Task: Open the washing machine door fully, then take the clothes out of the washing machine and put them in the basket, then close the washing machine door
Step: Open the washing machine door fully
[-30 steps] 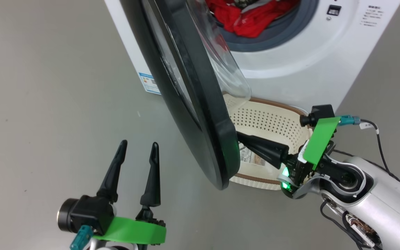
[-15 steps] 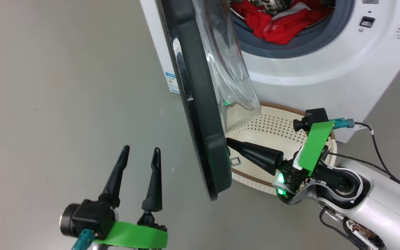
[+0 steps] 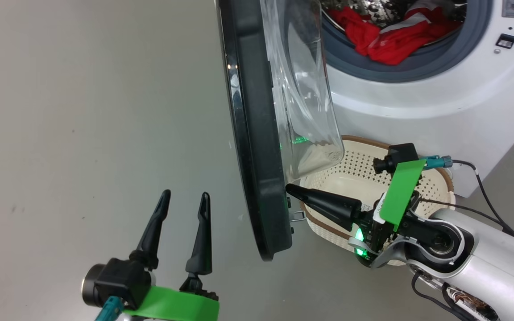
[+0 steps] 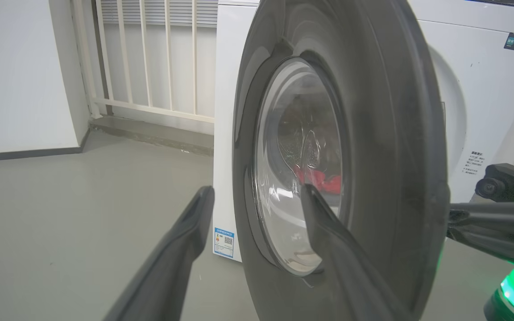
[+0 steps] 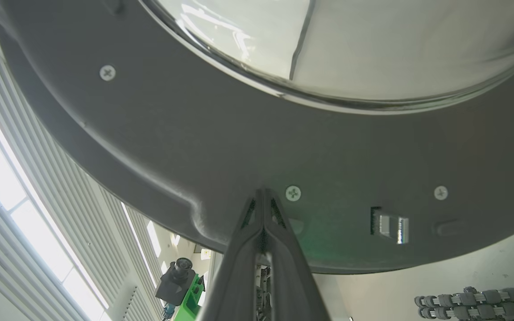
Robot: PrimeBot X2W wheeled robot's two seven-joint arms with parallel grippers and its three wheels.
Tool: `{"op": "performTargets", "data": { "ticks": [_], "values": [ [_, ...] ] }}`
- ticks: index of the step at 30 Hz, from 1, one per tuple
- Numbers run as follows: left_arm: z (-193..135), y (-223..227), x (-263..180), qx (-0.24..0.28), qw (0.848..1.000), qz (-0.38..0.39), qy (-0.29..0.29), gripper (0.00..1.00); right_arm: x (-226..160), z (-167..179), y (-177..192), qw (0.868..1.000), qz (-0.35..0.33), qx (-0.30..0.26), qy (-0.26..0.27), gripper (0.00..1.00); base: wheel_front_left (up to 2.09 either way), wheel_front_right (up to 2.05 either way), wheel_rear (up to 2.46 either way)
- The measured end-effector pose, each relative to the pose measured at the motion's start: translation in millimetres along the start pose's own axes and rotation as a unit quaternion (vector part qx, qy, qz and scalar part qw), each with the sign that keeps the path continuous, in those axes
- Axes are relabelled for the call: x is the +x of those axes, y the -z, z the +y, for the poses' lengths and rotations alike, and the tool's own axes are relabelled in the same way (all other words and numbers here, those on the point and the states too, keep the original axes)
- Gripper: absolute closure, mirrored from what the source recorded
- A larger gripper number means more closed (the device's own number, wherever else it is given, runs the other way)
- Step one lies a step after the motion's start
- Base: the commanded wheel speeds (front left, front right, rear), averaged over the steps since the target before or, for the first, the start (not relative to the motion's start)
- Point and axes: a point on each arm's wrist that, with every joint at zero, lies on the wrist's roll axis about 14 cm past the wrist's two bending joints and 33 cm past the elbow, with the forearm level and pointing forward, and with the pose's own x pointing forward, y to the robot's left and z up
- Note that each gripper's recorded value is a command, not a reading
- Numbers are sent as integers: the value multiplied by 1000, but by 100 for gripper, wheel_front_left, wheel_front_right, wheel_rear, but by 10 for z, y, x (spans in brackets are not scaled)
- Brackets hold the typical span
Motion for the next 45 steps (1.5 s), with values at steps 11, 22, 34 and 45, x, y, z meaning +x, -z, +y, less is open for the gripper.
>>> {"op": "performTargets", "data": {
  "ticks": [11,22,34,45],
  "values": [
    [101,-6,-49,3,1000,2,-19,0,130,-2,85,1000,26,0,3,100,0,0,0],
    [120,9,-81,3,1000,5,-25,0,148,-9,115,999,33,5,7,100,0,0,0],
    [114,-23,-111,-1,1000,0,-22,0,116,22,-12,1000,-23,-14,14,0,0,0,0],
    [70,-21,-121,-2,1000,-2,-13,0,-230,-73,-492,961,-166,-212,57,0,0,0,0]
  ]
}}
